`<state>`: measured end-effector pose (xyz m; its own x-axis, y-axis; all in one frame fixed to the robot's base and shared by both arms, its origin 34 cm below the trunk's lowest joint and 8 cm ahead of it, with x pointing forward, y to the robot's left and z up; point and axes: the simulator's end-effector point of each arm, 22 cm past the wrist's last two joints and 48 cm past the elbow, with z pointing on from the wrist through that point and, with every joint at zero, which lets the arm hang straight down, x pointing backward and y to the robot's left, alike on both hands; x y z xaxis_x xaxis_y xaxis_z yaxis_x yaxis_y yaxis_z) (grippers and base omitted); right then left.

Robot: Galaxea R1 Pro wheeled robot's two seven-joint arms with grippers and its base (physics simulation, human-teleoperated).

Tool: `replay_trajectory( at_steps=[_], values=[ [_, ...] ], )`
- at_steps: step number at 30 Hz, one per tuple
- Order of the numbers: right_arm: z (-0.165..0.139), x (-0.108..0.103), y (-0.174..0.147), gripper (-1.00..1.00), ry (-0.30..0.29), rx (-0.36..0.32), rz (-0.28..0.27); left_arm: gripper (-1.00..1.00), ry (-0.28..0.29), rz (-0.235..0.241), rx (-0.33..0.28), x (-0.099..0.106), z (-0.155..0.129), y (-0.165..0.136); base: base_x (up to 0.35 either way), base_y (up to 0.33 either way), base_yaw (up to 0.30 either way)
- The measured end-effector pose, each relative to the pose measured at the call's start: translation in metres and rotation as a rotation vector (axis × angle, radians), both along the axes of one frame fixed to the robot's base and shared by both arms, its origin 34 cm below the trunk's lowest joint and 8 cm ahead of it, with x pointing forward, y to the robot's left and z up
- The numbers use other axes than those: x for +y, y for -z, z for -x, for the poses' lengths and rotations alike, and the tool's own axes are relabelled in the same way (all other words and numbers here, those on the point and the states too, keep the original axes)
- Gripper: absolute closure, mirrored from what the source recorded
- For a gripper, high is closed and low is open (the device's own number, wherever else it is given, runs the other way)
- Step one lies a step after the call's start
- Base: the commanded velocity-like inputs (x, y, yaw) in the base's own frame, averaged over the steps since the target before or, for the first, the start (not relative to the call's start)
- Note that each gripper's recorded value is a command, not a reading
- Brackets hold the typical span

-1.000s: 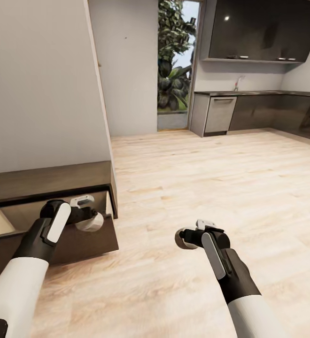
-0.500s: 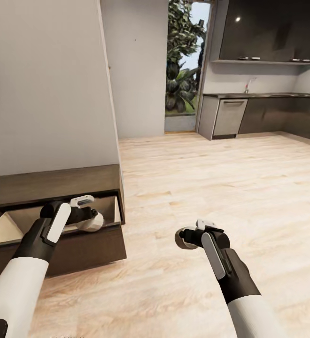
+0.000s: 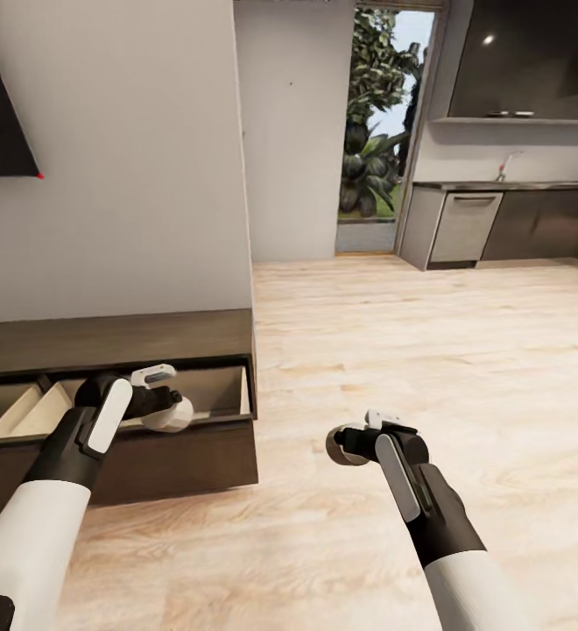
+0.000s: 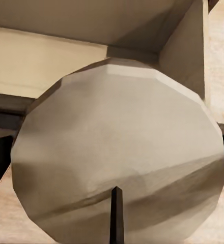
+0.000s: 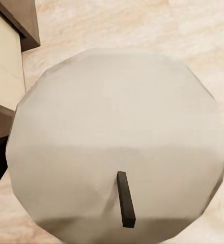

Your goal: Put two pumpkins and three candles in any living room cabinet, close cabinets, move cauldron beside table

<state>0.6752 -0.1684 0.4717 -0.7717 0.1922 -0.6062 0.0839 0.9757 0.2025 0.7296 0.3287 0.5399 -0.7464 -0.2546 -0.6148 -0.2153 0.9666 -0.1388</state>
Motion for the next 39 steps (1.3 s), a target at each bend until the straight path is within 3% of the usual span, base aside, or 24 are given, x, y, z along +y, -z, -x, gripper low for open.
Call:
replay_trajectory(
  at_steps=[12,19,28,33,37,39],
  values=[
    [0.0,0.0,-0.007,1.0,0.0,-0.012,-0.001,1.0,0.0,-0.001,-0.012,0.0,0.0,-0.008,0.163,0.12,0.234],
    [-0.002,-0.001,-0.014,1.0,0.002,-0.029,-0.001,1.0,0.002,0.003,-0.017,-0.001,0.0,-0.01,0.041,0.043,0.062],
    [0.008,-0.004,-0.058,1.0,0.011,-0.148,-0.021,1.0,0.004,0.004,-0.02,-0.002,0.0,-0.011,0.003,0.003,0.004],
    [0.016,-0.002,-0.072,1.0,-0.005,-0.165,-0.023,1.0,0.004,0.005,-0.02,-0.002,0.0,-0.011,0.0,0.0,0.0],
    [0.018,0.007,-0.078,1.0,-0.021,-0.175,-0.033,1.0,0.004,0.005,-0.02,-0.001,0.0,-0.011,0.0,0.0,0.0],
    [0.02,0.027,-0.085,1.0,-0.047,-0.187,-0.071,1.0,0.003,0.005,-0.02,-0.001,0.0,-0.011,0.0,0.0,0.0]
  ],
)
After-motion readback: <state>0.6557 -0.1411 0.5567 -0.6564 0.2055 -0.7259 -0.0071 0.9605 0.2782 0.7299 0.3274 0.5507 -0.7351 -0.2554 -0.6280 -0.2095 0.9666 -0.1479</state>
